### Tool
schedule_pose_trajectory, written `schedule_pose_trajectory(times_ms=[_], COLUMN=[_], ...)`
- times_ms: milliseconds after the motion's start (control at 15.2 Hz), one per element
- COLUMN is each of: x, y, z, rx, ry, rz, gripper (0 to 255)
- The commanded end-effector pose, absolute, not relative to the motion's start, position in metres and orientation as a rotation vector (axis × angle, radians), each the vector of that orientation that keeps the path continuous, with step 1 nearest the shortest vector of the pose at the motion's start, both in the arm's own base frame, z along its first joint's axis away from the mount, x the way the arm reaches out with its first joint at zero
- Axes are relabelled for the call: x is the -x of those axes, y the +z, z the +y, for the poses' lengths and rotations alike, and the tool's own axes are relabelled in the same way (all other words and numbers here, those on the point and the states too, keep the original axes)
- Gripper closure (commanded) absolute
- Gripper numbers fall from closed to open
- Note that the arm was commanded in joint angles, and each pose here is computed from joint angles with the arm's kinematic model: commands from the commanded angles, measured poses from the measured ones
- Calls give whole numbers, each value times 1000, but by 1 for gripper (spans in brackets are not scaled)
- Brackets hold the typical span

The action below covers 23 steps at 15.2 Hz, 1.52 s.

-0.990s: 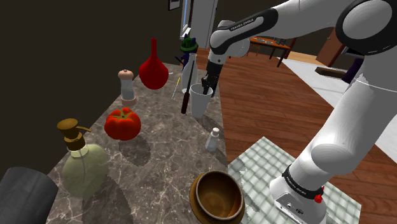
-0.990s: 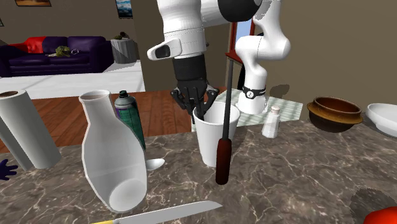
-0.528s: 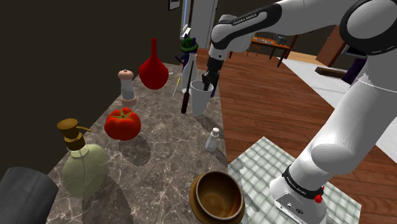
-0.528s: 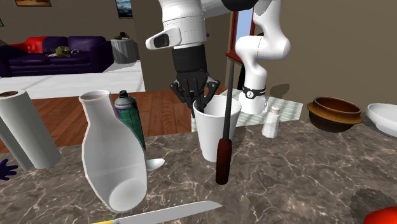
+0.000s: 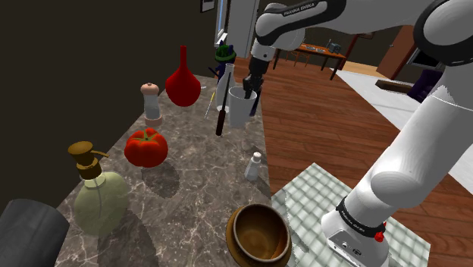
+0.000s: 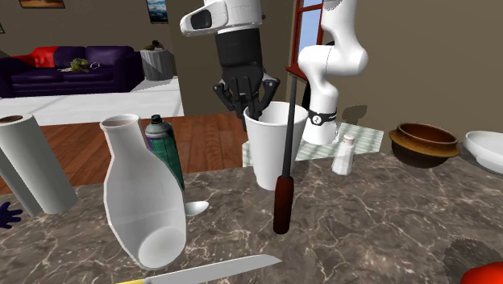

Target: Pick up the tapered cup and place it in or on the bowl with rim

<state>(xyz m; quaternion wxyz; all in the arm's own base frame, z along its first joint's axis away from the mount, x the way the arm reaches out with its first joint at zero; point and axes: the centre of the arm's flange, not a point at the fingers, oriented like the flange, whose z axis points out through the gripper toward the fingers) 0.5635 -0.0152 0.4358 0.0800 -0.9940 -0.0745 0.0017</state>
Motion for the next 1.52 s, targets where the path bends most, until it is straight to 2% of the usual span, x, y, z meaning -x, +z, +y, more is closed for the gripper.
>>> schedule_pose_trajectory(times_ms=[0, 1254, 1452], x=[-563, -563, -531], y=[447, 545, 549], z=[-15, -15, 8], rx=[2973, 2973, 2973], ry=[5, 5, 5], rz=[-223, -223, -223], gripper=[255, 255, 255])
